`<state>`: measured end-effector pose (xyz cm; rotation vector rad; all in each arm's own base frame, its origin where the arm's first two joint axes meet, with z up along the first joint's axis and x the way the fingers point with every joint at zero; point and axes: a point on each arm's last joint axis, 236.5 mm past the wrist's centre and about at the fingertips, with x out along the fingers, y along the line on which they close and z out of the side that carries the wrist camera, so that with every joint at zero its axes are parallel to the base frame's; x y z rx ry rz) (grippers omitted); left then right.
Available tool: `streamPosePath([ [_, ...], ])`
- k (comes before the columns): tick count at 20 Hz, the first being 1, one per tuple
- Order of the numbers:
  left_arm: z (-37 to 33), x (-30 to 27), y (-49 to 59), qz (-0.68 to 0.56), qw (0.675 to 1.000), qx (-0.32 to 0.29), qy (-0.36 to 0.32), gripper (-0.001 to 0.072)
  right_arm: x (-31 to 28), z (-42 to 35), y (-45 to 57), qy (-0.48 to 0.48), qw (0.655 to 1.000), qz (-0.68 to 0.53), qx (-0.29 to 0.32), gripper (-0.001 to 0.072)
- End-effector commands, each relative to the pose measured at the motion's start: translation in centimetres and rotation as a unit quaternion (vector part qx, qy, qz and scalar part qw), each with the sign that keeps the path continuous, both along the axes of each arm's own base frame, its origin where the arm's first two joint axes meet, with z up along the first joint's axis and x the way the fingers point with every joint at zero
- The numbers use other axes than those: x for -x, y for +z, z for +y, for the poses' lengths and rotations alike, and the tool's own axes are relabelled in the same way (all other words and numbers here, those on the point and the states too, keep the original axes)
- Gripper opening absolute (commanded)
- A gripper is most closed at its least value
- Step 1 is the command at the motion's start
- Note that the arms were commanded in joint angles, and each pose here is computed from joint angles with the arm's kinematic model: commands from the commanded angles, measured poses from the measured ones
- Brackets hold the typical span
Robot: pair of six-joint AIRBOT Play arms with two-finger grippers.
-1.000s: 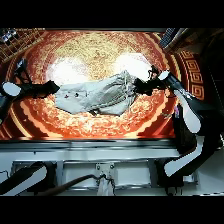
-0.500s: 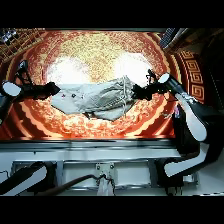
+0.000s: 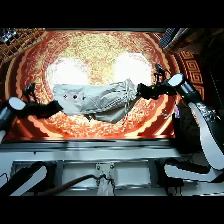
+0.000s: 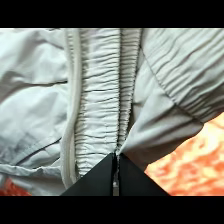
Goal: Fold the clothes and pants, and hang the long-sleeved shirts on hangers.
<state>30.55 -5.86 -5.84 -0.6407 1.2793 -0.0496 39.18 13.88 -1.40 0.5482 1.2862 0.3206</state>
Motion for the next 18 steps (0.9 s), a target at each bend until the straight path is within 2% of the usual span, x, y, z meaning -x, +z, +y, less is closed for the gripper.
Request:
streamPosePath([
  [1, -0.4, 2.7, -2.7, 0.033, 0.995, 0.055, 0.079, 0.0401, 0.2, 0.1, 0.7, 0.001, 1.000, -0.007, -0.003, 0.0014],
  [2, -1.1, 3.0, -3.1, 0.043, 0.990, 0.085, 0.104, 0.0421, 0.2, 0.2, 0.7, 0.001, 1.000, -0.007, -0.004, 0.0014],
  [5, -4.1, 3.1, -3.0, 0.045, 0.969, 0.181, 0.159, 0.0421, 0.2, 0.1, 0.7, 0.001, 1.000, -0.007, -0.003, 0.0014],
  [7, -4.8, 2.4, -3.3, 0.029, 0.954, 0.217, 0.204, 0.0421, 0.3, 0.2, 0.7, 0.002, 1.000, -0.005, -0.004, 0.0014],
  [9, -4.8, 1.7, -3.3, 0.012, 0.942, 0.237, 0.240, 0.0424, 0.5, 0.2, 0.6, 0.004, 1.000, -0.003, -0.004, 0.0014],
  [11, -5.2, 0.6, -2.6, -0.012, 0.936, 0.250, 0.245, 0.0486, 0.5, 0.2, 0.6, 0.004, 1.000, -0.002, -0.004, 0.0014],
  [18, -4.5, -1.7, -3.0, -0.046, 0.915, 0.227, 0.330, 0.0484, 0.7, 0.3, 0.6, 0.007, 1.000, 0.002, -0.005, 0.0014],
])
